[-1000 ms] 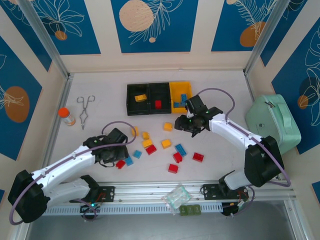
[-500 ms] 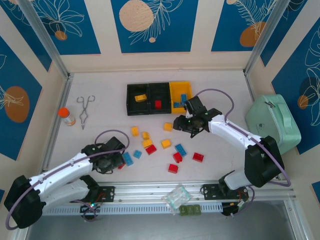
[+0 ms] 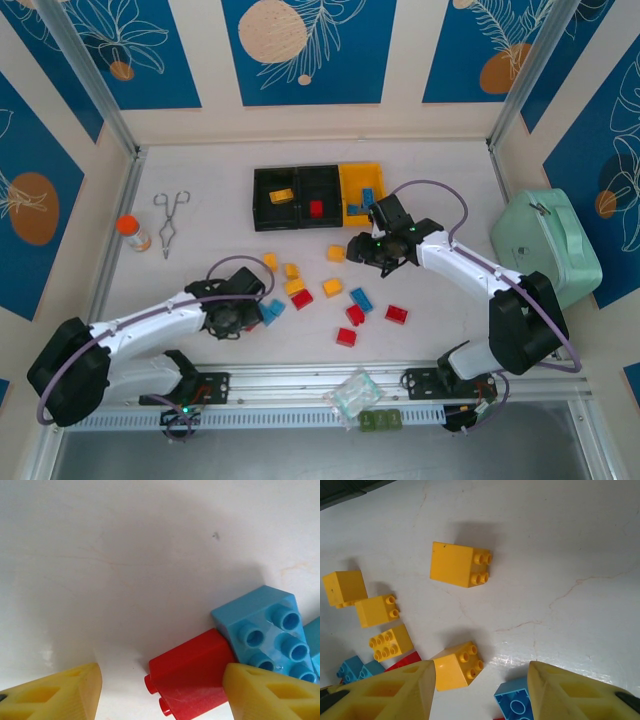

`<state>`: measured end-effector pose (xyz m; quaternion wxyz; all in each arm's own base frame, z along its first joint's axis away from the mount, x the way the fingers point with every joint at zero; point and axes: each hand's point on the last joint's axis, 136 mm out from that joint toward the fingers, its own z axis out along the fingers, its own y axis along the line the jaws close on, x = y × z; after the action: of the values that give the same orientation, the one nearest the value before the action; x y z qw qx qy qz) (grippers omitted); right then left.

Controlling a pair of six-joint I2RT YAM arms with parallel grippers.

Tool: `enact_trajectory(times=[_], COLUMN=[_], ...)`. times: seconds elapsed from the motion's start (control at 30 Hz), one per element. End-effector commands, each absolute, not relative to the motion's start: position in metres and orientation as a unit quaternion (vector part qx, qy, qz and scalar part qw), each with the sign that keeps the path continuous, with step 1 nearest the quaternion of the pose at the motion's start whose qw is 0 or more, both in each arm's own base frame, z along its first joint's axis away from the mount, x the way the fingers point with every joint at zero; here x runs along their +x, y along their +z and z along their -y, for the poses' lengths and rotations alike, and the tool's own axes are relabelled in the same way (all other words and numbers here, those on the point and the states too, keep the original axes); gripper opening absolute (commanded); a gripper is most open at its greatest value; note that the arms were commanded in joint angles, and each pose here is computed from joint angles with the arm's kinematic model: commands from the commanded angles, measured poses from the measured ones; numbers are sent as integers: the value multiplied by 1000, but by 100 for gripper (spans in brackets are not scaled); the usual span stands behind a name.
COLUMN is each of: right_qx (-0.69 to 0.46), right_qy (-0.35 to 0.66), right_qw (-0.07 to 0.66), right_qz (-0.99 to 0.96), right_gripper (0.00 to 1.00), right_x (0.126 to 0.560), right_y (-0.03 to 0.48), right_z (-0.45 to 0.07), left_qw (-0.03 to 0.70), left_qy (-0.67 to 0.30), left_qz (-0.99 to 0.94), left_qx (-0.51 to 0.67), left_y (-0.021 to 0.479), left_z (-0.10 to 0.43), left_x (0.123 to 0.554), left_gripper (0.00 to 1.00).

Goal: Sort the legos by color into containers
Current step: Move the lego to the bottom-center of the table.

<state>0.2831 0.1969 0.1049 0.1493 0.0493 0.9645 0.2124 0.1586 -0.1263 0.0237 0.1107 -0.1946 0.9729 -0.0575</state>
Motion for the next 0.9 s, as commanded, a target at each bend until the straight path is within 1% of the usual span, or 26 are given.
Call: enact_trajectory(times=[0.0,0.1,0.2,0.3,0.43,0.57,0.87], right_qx=[50,51,54,56,59,60,63], right_qy=[223,224,224,226,226,223,220], right_qw=[140,135,133,131,126,126,125], right_qz=[-964,-964,-964,-964,-964,-965,-965], right_gripper=[52,51,51,51,51,51,51], right_x=[278,278,279,278,276,274,272], right_y=[105,103,100,98,94,93,92], right_z=[-201,-203,-203,-203,-203,-202,-199], left_qw=[94,102,104,115,125,119,107], left_qy=[-57,-71,-85,-107,-110,-110,-100], left_qz=[-978,-978,-978,-977,-975,-977,-983], left_qx=[-178,-166,-159,-147,-148,-141,-113], left_y=[16,21,25,31,33,28,16], left_z=[132,139,147,156,157,162,174], left_x=[154,158,159,162,165,167,174], left_gripper=[68,69,67,70,72,74,75])
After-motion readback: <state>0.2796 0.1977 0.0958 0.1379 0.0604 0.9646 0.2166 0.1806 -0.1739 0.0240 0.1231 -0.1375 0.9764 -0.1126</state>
